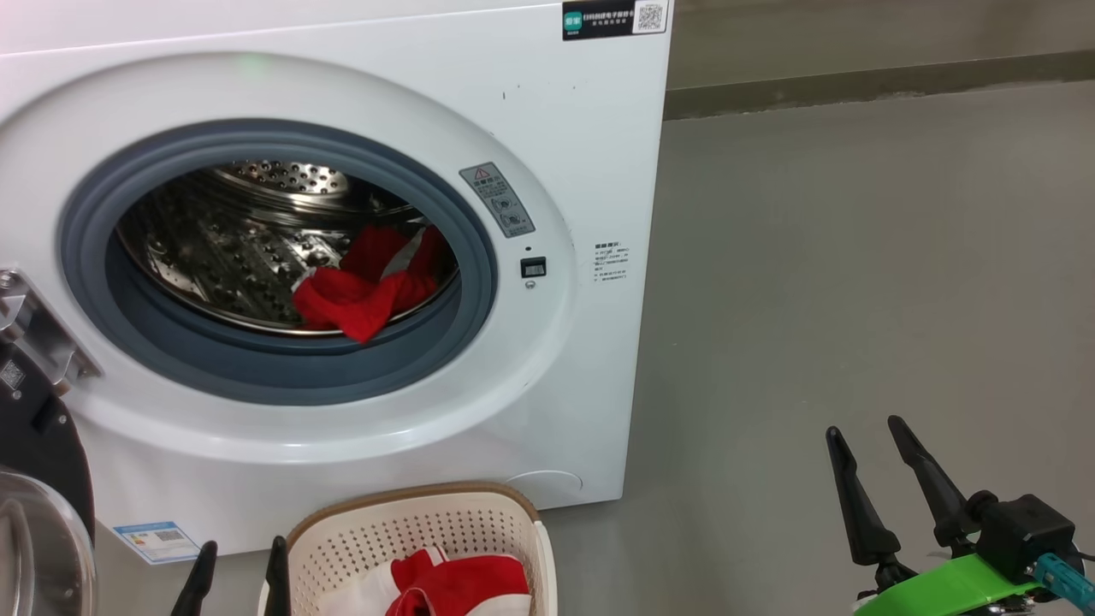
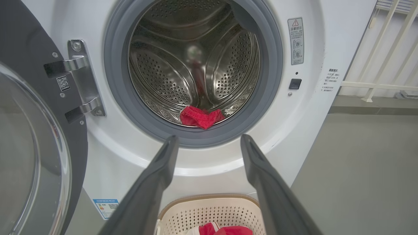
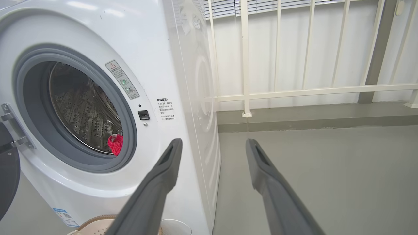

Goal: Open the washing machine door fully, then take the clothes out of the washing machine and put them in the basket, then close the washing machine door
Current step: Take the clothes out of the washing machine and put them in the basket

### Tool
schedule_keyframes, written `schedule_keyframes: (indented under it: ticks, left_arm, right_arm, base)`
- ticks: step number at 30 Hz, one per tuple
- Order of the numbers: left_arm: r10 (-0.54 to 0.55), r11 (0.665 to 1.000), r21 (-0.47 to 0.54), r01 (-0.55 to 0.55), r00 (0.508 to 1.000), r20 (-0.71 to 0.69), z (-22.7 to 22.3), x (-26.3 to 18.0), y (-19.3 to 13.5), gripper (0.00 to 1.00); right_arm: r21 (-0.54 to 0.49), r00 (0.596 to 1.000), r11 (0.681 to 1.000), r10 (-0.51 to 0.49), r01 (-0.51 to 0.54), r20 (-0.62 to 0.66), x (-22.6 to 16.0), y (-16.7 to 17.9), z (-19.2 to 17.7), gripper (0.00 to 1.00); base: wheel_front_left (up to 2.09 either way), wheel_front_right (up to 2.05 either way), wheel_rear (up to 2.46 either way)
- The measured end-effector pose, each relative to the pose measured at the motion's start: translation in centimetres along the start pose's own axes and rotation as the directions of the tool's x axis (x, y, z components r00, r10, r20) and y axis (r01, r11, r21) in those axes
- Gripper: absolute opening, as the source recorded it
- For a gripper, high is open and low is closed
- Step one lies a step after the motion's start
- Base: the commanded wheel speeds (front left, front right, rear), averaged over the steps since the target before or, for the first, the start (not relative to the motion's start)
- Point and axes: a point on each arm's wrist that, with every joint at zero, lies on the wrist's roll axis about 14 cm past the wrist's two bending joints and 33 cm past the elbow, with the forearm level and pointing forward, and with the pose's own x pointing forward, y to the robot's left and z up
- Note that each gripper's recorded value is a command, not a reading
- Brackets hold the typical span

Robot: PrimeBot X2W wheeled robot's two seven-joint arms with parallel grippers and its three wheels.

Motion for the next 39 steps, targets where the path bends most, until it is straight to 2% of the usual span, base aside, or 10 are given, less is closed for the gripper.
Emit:
schedule_keyframes:
  ticks: [12,17,22,32,39]
  left_arm:
    - [0.014,1.0,-0.003,-0.014,1.0,-0.023,-0.7,0.0,0.2,1.0]
    - [0.034,0.999,-0.017,-0.034,0.999,-0.008,-0.3,1.6,0.2,1.0]
    - [0.032,0.999,-0.038,-0.031,0.999,0.018,0.5,5.0,-0.3,1.0]
    - [0.012,0.997,-0.071,-0.011,1.0,0.009,0.7,14.1,-1.1,1.0]
    - [0.006,0.997,-0.076,-0.009,1.0,-0.03,-0.6,20.6,-1.3,1.0]
  right_arm:
    - [-0.008,1.0,1.0,0.014,-0.014,-0.025,0.3,0.2,-0.7,1.0]
    - [-0.012,0.998,1.0,0.023,-0.024,-0.05,0.7,0.3,-1.5,1.0]
    - [-0.024,0.995,0.999,0.034,-0.036,-0.089,1.5,0.2,-2.6,1.0]
    - [-0.025,0.991,0.996,0.08,-0.083,-0.103,6.1,1.0,-3.9,1.0]
    - [-0.012,0.988,0.998,0.062,-0.065,-0.139,8.4,-0.1,-6.1,1.0]
  base:
    - [0.0,0.0,0.0]
    - [0.0,0.0,0.0]
    - [0.0,0.0,0.0]
    - [0.0,0.0,0.0]
    - [0.0,0.0,0.0]
